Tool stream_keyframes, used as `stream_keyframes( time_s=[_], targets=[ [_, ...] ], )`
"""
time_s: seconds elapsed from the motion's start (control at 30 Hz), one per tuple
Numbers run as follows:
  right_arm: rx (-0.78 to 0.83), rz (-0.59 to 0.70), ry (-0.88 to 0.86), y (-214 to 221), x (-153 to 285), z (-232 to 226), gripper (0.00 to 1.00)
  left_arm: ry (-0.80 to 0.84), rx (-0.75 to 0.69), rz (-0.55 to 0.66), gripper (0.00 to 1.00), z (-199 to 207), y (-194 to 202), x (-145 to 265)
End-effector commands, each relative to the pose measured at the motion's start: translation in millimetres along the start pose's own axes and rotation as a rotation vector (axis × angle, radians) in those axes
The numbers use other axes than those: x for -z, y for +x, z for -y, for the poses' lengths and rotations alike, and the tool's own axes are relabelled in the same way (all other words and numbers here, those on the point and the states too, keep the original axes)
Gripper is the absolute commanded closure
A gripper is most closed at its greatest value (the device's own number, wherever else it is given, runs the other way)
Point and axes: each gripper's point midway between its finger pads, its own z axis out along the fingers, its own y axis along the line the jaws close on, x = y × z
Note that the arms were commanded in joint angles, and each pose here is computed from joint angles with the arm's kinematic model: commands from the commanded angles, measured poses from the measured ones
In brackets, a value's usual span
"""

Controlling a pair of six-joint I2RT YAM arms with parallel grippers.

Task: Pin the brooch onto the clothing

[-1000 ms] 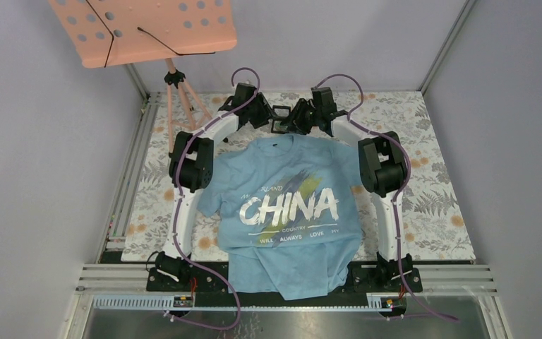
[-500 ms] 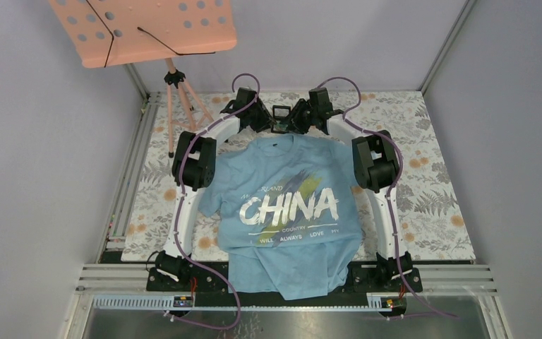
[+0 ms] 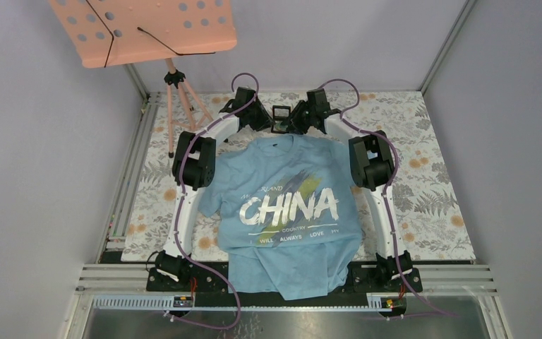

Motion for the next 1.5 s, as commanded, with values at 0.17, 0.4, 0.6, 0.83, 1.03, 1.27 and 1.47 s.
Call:
stream_keyframes(
  time_s=[0.17,0.4,0.6,0.83,1.03,1.27,1.47],
  targets=[
    [-0.02,0.032,0.083,-16.2,-2.3,5.2,0.59,0.046,-0.01,0.008,0.73,11.7,-11.4,0.1],
    [-0.006,0.018,0.082,-17.6,-4.2,2.1,0.6,0.052,-0.005,-0.005,0.74,11.2,-8.7,-2.4],
    [0.015,0.001,0.066,-17.0,-6.7,-1.6,0.6,0.056,0.0,-0.015,0.75,9.3,-6.2,-5.6],
    [0.012,-0.021,0.04,-15.4,-13.1,-7.1,0.63,0.073,0.004,-0.03,0.75,12.0,-4.0,-8.3],
    [0.016,-0.021,0.039,-15.6,-13.3,-7.0,0.69,0.08,0.003,-0.033,0.76,13.3,-3.8,-8.7],
    [0.03,-0.002,0.004,-16.4,-8.7,-12.3,0.87,0.091,-0.007,-0.024,0.76,16.5,-5.1,-4.0],
    [0.062,0.082,-0.045,-23.2,13.0,-21.5,1.0,0.128,-0.04,0.019,0.74,30.1,-15.7,17.9]
  ],
)
